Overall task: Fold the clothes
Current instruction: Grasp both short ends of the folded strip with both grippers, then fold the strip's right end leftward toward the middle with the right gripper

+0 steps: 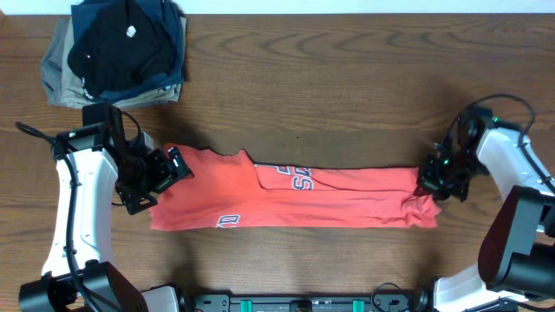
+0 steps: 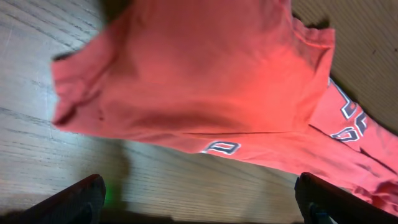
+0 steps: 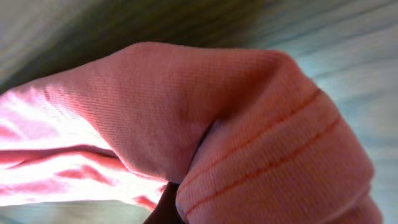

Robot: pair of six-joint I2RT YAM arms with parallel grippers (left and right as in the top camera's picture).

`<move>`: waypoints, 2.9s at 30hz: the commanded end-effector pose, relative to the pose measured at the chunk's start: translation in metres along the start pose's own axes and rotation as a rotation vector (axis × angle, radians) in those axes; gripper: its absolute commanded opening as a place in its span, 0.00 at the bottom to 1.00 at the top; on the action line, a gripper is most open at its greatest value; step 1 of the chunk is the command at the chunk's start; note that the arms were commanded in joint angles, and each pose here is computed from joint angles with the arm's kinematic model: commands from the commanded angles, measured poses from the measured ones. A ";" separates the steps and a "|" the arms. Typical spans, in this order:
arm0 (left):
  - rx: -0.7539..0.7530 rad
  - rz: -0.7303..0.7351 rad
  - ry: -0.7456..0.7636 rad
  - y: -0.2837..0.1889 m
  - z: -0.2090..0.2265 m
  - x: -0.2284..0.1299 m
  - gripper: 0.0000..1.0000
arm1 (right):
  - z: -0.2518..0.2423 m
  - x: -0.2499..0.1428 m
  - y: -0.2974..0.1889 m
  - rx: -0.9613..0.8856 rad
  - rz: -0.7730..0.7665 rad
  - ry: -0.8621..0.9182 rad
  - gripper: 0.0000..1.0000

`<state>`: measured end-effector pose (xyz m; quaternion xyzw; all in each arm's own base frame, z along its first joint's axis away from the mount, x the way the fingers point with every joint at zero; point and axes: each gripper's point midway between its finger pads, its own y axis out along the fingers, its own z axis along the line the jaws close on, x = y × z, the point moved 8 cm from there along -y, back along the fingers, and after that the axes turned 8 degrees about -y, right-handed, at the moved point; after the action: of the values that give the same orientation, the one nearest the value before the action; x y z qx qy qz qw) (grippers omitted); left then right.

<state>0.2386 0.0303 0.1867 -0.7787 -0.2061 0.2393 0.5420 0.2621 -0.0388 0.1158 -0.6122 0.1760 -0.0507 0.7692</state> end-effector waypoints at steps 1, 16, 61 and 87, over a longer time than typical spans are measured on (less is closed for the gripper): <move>-0.005 0.003 -0.002 0.000 0.001 -0.002 0.98 | -0.003 0.007 -0.016 -0.063 -0.024 0.025 0.01; -0.009 -0.006 0.001 0.000 0.001 0.000 0.98 | 0.075 -0.019 -0.035 -0.090 -0.098 -0.193 0.01; -0.008 -0.005 0.001 0.000 0.001 0.000 0.98 | 0.232 -0.075 0.037 -0.005 -0.162 -0.463 0.72; -0.008 -0.004 0.008 0.000 0.001 0.000 0.98 | 0.177 -0.064 0.052 -0.108 -0.049 -0.451 0.10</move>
<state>0.2402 0.0307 0.1865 -0.7795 -0.2082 0.2341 0.5425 0.2664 0.1494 0.1242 -0.6562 -0.0260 0.0650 0.7513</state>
